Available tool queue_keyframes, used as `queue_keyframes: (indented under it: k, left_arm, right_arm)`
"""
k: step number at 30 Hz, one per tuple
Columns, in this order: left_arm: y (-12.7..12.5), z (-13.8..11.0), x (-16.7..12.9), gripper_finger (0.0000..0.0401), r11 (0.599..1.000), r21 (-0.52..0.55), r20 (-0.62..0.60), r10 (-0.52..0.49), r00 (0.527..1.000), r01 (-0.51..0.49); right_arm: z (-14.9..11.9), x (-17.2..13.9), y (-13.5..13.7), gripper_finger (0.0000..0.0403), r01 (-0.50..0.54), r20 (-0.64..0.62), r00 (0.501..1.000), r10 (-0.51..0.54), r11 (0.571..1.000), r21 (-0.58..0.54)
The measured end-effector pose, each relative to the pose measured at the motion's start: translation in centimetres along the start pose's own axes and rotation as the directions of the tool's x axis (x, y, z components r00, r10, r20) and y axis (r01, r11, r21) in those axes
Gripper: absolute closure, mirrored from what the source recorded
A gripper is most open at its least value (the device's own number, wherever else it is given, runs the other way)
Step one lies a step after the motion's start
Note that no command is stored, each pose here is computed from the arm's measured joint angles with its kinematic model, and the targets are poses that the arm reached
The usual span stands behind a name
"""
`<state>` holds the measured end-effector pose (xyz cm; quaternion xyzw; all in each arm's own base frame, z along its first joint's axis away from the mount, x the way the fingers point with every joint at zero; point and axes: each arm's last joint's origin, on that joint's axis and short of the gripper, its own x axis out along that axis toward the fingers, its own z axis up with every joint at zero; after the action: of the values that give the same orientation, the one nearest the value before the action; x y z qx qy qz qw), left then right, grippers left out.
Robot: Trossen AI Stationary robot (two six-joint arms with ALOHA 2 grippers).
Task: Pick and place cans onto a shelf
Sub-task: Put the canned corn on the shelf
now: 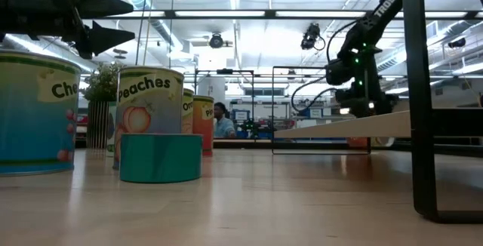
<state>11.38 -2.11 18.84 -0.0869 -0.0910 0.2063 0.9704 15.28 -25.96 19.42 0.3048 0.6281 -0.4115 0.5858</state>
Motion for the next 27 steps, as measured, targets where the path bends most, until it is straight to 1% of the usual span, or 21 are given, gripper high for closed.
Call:
queue_keyframes:
  k: [6, 13, 17, 22, 27]
  left_arm:
    - [0.0, 0.0, 0.0, 0.0008, 1.000, 0.000, 0.000, 0.000, 1.000, 0.000]
    - [0.0, 0.0, 0.0, 0.0008, 1.000, 0.000, 0.000, 0.000, 1.000, 0.000]
    - [0.0, 0.0, 0.0, 0.0008, 1.000, 0.001, 0.000, 0.000, 1.000, 0.000]
    - [0.0, 0.0, 0.0, 0.0008, 1.000, 0.000, 0.001, 0.000, 1.000, 0.000]
    - [0.0, 0.1, 0.0, 0.0008, 1.000, -0.005, 0.008, 0.019, 1.000, -0.019]
  right_arm:
    - [0.9, -3.0, 0.3, 0.0088, -0.004, 0.032, 0.999, 0.004, 1.000, -0.019]
    - [1.3, -6.4, 2.1, 0.0088, -0.007, 0.058, 0.998, 0.015, 0.992, -0.128]
    - [1.4, -8.9, 3.4, 0.0088, -0.007, 0.096, 0.995, 0.025, 0.984, -0.178]
    - [1.1, -12.7, 5.8, 0.0089, -0.009, 0.163, 0.985, 0.052, 0.967, -0.254]
    - [-0.6, -16.8, 9.5, 0.0089, -0.014, 0.229, 0.968, 0.101, 0.934, -0.356]
